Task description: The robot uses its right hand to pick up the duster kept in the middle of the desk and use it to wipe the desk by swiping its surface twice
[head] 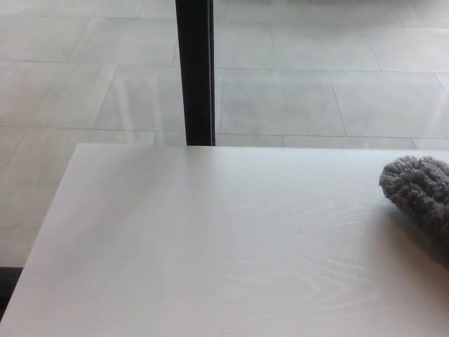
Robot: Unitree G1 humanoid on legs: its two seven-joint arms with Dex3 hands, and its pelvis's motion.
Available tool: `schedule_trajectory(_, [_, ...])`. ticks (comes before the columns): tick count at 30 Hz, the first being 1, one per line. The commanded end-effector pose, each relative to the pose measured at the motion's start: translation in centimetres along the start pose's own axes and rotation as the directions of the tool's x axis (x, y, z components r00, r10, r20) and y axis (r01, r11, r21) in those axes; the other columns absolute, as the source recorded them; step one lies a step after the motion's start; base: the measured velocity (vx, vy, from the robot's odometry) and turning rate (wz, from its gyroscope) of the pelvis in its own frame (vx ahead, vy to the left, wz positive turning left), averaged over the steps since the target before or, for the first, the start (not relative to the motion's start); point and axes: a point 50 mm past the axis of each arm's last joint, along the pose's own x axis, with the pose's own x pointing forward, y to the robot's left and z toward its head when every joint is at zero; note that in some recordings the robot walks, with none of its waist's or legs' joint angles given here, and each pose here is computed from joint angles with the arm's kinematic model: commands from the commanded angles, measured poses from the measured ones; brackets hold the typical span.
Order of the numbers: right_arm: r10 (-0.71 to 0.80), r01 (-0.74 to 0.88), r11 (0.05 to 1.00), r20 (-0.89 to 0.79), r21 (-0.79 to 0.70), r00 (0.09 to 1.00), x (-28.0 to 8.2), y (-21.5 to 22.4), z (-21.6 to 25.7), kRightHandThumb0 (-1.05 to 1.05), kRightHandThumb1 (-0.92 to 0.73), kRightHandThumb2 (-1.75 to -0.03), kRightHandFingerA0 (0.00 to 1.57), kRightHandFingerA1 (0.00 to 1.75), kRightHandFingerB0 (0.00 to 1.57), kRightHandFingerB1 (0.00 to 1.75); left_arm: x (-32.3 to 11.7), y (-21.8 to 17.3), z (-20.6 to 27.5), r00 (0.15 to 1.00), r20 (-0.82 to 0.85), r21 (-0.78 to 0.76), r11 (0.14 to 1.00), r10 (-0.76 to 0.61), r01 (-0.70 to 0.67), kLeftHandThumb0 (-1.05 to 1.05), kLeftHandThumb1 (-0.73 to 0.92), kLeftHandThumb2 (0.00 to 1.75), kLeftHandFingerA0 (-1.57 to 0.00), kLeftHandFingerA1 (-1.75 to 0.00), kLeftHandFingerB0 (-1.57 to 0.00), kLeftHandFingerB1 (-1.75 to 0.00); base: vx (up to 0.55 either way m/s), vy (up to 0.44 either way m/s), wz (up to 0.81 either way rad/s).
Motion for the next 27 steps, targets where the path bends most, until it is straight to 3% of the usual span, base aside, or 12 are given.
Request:
schedule_trajectory(1, [-0.300, 0.446, 0.781, -0.363, 0.437, 0.882, -8.0, -4.7, -10.0, -0.84, -0.63, -0.99, 0.39, 0.89, 0.12, 0.61, -0.7, 1.0, -1.3, 0.999, -0.015, 0.011, 0.999, 0.030, -0.030, -0.54, 0.80, 0.63, -0.55, -0.54, -0.46, -0.43, 0.00, 0.000, 0.00])
schedule_trajectory(2, [-0.258, 0.545, 0.657, -0.525, 0.520, 0.811, -10.0, -2.5, -13.0, -0.87, -0.76, -0.64, 0.59, 1.24, 0.10, 0.64, -0.6, 0.8, -1.2, 0.999, -0.016, 0.001, 1.000, 0.028, -0.028, -0.52, 0.80, 0.63, -0.55, -0.57, -0.47, -0.44, 0.00, 0.000, 0.00])
schedule_trajectory(6, [-0.211, 0.573, 0.637, -0.598, 0.516, 0.773, -11.4, 0.4, -14.7, -0.89, -0.62, -0.97, 0.45, 0.99, 0.07, 0.60, -0.5, 0.9, -0.7, 1.000, -0.008, -0.001, 1.000, 0.020, -0.020, -0.53, 0.81, 0.64, -0.53, -0.58, -0.46, -0.45, 0.00, 0.000, 0.00])
schedule_trajectory(8, [-0.124, 0.649, 0.560, -0.721, 0.516, 0.681, -12.8, 3.0, -17.0, -0.85, -0.70, -0.66, 0.73, 1.64, 0.00, 0.48, -0.4, 0.8, -0.4, 1.000, -0.006, -0.024, 1.000, 0.019, -0.019, -0.54, 0.80, 0.64, -0.53, -0.57, -0.46, -0.44, 0.00, 0.000, 0.00])
schedule_trajectory(10, [-0.053, 0.698, 0.476, -0.775, 0.535, 0.630, -14.1, 4.7, -18.1, -0.91, -0.57, -0.97, 1.14, 1.45, 0.00, 0.50, -0.4, 0.9, -0.4, 1.000, -0.004, -0.040, 0.999, 0.030, -0.030, -0.56, 0.77, 0.63, -0.56, -0.58, -0.46, -0.44, 0.00, 0.000, 0.00])
schedule_trajectory(13, [0.078, 0.742, 0.332, -0.801, 0.583, 0.594, -15.4, 6.9, -18.6, -0.84, -0.67, -0.62, 0.85, 1.60, 0.00, 0.58, -0.4, 1.1, -0.4, 0.998, 0.003, -0.057, 0.997, 0.061, -0.061, -0.56, 0.76, 0.63, -0.57, -0.59, -0.47, -0.45, 0.00, 0.000, 0.00])
schedule_trajectory(14, [0.111, 0.750, 0.317, -0.808, 0.581, 0.579, -16.0, 7.5, -18.7, -0.78, -0.70, -0.61, 0.26, 1.25, 0.00, 0.54, -0.4, 1.1, -0.3, 0.997, -0.001, -0.071, 0.995, 0.072, -0.072, -0.55, 0.76, 0.63, -0.58, -0.59, -0.47, -0.45, 0.00, 0.000, 0.00])
schedule_trajectory(20, [0.183, 0.799, 0.273, -0.844, 0.536, 0.503, -17.2, 9.4, -18.9, -0.74, -0.68, -0.60, 0.36, 1.00, 0.01, 0.61, -0.5, 1.6, -0.5, 0.992, -0.022, -0.021, 0.992, 0.127, -0.127, -0.53, 0.76, 0.63, -0.63, -0.58, -0.47, -0.44, 0.00, 0.000, 0.00])
schedule_trajectory(22, [0.181, 0.777, 0.331, -0.844, 0.536, 0.505, -17.2, 9.5, -18.8, -0.79, -0.54, -0.92, 0.61, 1.02, 0.02, 0.60, -0.5, 1.7, -0.5, 0.990, -0.027, -0.020, 0.990, 0.137, -0.138, -0.52, 0.76, 0.62, -0.65, -0.59, -0.47, -0.44, 0.00, 0.000, 0.00])
schedule_trajectory(23, [0.185, 0.763, 0.342, -0.835, 0.549, 0.518, -17.0, 9.7, -18.6, -0.74, -0.68, -0.61, 0.62, 1.15, 0.08, 0.70, -0.6, 1.7, -0.7, 0.990, -0.025, -0.005, 0.990, 0.138, -0.138, -0.54, 0.76, 0.62, -0.66, -0.59, -0.45, -0.43, 0.00, 0.000, 0.00])
schedule_trajectory(24, [0.194, 0.747, 0.346, -0.822, 0.568, 0.535, -16.9, 9.9, -18.5, -0.73, -0.51, -0.89, 0.64, 0.99, 0.12, 0.63, -0.6, 1.7, -0.8, 0.989, -0.025, -0.038, 0.988, 0.146, -0.146, -0.54, 0.73, 0.62, -0.68, -0.64, -0.47, -0.45, 0.00, 0.000, 0.00])
schedule_trajectory(27, [0.198, 0.715, 0.371, -0.803, 0.593, 0.562, -16.8, 10.4, -18.0, -0.66, -0.62, -0.59, 0.62, 1.00, 0.23, 0.67, -0.6, 1.7, -0.7, 0.988, -0.029, -0.009, 0.988, 0.153, -0.153, -0.57, 0.75, 0.63, -0.67, -0.63, -0.49, -0.45, 0.00, 0.000, 0.00])
